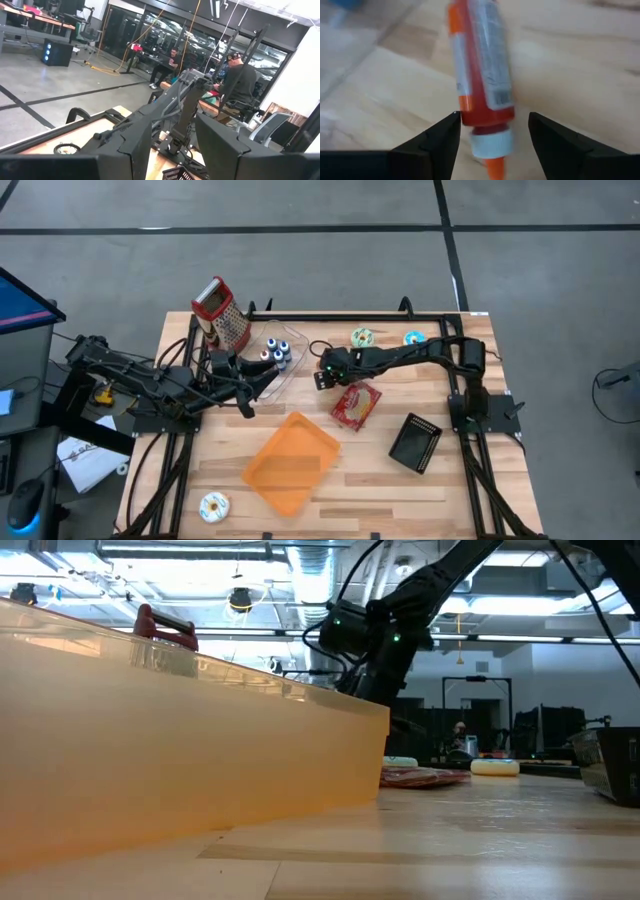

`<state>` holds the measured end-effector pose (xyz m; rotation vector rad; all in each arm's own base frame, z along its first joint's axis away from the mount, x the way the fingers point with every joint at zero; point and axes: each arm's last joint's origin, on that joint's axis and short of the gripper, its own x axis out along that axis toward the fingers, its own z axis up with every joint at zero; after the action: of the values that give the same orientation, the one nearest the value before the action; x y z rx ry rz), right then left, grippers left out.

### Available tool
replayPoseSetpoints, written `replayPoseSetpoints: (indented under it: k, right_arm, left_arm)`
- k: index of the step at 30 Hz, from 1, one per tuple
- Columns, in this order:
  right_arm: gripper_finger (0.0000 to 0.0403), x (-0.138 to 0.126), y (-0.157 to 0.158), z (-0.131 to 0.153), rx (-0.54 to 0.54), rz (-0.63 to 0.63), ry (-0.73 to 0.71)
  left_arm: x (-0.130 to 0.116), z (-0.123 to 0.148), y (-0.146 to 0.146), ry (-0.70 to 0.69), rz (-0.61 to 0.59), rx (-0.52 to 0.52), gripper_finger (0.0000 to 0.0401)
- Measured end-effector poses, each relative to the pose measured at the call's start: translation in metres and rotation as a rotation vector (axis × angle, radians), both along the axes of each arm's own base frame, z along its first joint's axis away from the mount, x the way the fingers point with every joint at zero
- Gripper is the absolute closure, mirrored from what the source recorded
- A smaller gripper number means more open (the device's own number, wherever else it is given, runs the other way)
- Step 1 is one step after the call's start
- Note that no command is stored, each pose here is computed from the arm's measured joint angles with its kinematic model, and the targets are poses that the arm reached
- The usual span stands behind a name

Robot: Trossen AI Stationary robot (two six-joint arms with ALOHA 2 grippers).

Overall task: Pick & Place Food Item
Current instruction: Put the orange food coloring bottle into the transparent bin

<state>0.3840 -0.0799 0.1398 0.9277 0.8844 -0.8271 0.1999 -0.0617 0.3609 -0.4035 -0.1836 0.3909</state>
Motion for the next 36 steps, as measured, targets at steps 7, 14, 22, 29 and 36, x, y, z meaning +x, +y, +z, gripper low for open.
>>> replayPoseSetpoints:
  k: [7,14,22,29,36]
  right_arm:
    - [0.0177,0.006,0.009,-0.011,-0.008,0.018,0.011]
    - [0.0202,0.004,0.004,-0.013,0.002,0.007,0.020]
    - [0.0301,0.003,0.010,-0.014,-0.008,0.042,0.044]
    - [0.0301,-0.006,0.032,0.004,0.024,0.136,0.084]
    - [0.0301,-0.033,0.067,0.083,0.103,0.335,-0.042]
  left_arm:
    - [0.000,0.001,0.000,-0.015,0.005,-0.009,0.0252]
    - [0.000,0.002,0.000,-0.025,0.007,-0.022,0.0252]
    - [0.000,0.002,0.000,-0.021,-0.015,-0.013,0.0252]
    - [-0.001,-0.001,-0.007,0.014,-0.073,0.018,0.0252]
    - [-0.006,-0.009,-0.022,0.113,-0.143,0.116,0.0252]
